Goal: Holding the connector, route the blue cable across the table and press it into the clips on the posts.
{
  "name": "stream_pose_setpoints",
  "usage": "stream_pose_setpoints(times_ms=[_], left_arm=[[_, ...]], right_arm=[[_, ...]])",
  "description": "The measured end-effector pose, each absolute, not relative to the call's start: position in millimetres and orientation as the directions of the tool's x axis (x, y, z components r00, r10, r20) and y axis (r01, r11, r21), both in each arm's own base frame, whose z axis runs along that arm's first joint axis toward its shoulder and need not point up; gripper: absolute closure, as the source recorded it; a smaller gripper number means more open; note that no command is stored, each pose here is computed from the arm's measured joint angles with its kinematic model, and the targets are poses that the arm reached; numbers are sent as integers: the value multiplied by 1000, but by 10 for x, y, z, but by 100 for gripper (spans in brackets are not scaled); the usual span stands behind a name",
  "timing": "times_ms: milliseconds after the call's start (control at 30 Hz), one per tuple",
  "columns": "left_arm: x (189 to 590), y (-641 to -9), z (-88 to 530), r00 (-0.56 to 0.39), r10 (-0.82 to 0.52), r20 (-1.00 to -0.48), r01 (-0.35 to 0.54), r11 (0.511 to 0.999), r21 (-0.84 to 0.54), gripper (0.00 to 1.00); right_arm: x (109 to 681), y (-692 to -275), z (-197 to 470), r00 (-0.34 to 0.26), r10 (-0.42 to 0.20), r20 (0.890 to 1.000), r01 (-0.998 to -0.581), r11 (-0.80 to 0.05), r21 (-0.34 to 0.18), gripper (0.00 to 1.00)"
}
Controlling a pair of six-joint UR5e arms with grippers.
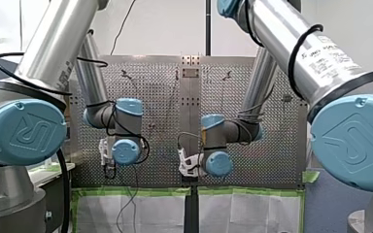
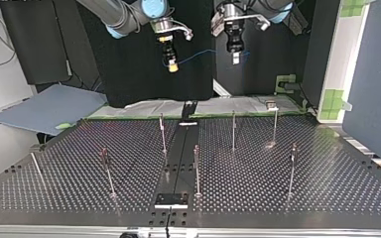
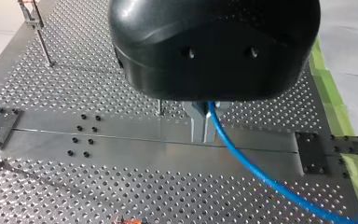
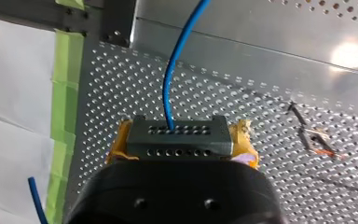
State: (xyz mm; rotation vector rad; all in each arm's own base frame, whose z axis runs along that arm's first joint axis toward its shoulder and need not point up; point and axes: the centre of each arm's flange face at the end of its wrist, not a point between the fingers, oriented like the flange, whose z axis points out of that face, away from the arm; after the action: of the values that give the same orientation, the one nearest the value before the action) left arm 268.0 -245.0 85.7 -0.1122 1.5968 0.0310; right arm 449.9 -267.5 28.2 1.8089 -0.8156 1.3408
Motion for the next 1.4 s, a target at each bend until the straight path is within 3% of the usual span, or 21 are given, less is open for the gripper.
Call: stream_pose_setpoints(times_ms=[600, 767, 1000, 1400], left_arm=[[2673, -2437, 851, -30, -46, -998, -95, 995, -43, 100], [2705, -2452, 888, -33, -48, -998, -94, 995, -45, 100], [2812, -2425, 1094, -14, -63, -998, -127, 990, -61, 100], [3093, -2370, 1605, 62, -115, -991, -228, 965, -126, 100]], right_arm=[[4479, -2656, 465, 277, -83, 957, -822, -536, 191, 100], [4596, -2711, 667, 239, -66, 969, -827, -537, 167, 100], [4811, -2859, 1151, 143, -51, 988, -824, -559, 90, 100], [5067, -3020, 2012, 53, 11, 999, -793, -607, 49, 100]])
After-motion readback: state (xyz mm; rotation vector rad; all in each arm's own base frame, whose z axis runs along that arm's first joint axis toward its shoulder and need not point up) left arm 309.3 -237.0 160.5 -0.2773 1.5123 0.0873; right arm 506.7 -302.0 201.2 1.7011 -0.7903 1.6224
